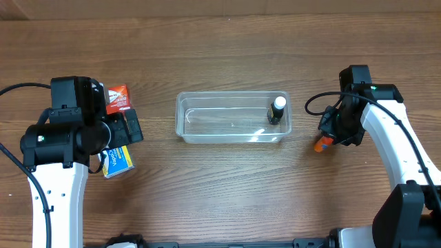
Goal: Pack container
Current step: 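Place the orange tube beside the bottle in the container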
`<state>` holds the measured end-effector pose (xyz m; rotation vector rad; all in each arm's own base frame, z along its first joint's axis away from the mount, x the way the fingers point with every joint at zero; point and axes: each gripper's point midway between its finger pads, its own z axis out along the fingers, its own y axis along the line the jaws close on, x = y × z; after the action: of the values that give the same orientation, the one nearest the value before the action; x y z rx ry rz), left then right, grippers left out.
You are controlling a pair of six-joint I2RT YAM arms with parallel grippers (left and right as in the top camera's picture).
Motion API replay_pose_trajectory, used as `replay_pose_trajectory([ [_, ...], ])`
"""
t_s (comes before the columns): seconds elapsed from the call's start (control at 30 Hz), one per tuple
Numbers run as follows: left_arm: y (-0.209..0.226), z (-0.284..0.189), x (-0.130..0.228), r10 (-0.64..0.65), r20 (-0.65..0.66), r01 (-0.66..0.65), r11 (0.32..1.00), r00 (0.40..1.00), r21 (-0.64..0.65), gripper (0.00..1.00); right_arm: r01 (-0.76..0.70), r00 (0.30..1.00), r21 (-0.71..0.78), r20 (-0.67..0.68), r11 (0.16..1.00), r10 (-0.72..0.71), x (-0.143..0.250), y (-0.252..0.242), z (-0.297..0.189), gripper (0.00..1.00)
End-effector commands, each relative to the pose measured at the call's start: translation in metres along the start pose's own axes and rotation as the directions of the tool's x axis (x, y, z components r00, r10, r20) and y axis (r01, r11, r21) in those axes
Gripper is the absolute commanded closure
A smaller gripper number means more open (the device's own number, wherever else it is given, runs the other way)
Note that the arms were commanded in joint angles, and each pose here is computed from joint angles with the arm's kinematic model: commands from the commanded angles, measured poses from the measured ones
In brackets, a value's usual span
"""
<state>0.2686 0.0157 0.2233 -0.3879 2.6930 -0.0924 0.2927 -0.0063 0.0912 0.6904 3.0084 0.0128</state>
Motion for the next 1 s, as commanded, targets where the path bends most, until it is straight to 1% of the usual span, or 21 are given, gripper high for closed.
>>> replay_pose_trajectory([
  [0.0, -0.002, -0.006, -0.006, 0.011, 0.024, -0.011, 1.000, 1.000, 0.001, 0.00, 0.046, 0.998, -0.025, 0.053, 0.999, -0.044, -0.013, 0.006, -0.018, 0.84],
  [0.03, -0.002, -0.006, -0.006, 0.011, 0.024, -0.011, 1.000, 1.000, 0.001, 0.00, 0.066, 0.994, -0.035, 0.089, 0.997, -0.063, -0.021, 0.012, -0.036, 0.88],
  [0.1, -0.002, -0.006, -0.006, 0.011, 0.024, -0.011, 1.000, 1.000, 0.001, 0.00, 0.113, 0.980, -0.067, 0.173, 0.991, -0.100, -0.032, 0.029, -0.077, 0.91],
  [0.13, -0.002, -0.006, -0.006, 0.011, 0.024, -0.011, 1.000, 1.000, 0.001, 0.00, 0.163, 0.963, -0.084, 0.228, 0.983, -0.140, -0.035, 0.042, -0.103, 0.91],
  [0.23, -0.002, -0.006, -0.006, 0.011, 0.024, -0.011, 1.000, 1.000, 0.001, 0.00, 0.302, 0.895, -0.120, 0.378, 0.946, -0.238, -0.030, 0.080, -0.168, 0.91],
  [0.3, -0.002, -0.006, -0.006, 0.011, 0.024, -0.011, 1.000, 1.000, 0.001, 0.00, 0.368, 0.857, -0.134, 0.434, 0.920, -0.279, -0.019, 0.100, -0.189, 0.91],
  [0.33, -0.002, -0.006, -0.006, 0.011, 0.024, -0.011, 1.000, 1.000, 0.001, 0.00, 0.397, 0.848, -0.141, 0.435, 0.907, -0.303, -0.010, 0.111, -0.190, 0.91],
  [0.43, -0.002, -0.006, -0.006, 0.011, 0.024, -0.011, 1.000, 1.000, 0.001, 0.00, 0.408, 0.864, -0.140, 0.379, 0.902, -0.332, 0.009, 0.120, -0.175, 0.92],
  [0.53, -0.002, -0.006, -0.006, 0.011, 0.025, -0.011, 1.000, 1.000, 0.001, 0.00, 0.409, 0.881, -0.125, 0.310, 0.904, -0.356, 0.023, 0.122, -0.146, 0.92],
  [0.97, -0.002, -0.006, -0.007, 0.011, 0.027, -0.011, 1.000, 1.000, 0.001, 0.00, 0.402, 0.900, -0.087, 0.220, 0.912, -0.376, 0.025, 0.125, -0.045, 0.92],
])
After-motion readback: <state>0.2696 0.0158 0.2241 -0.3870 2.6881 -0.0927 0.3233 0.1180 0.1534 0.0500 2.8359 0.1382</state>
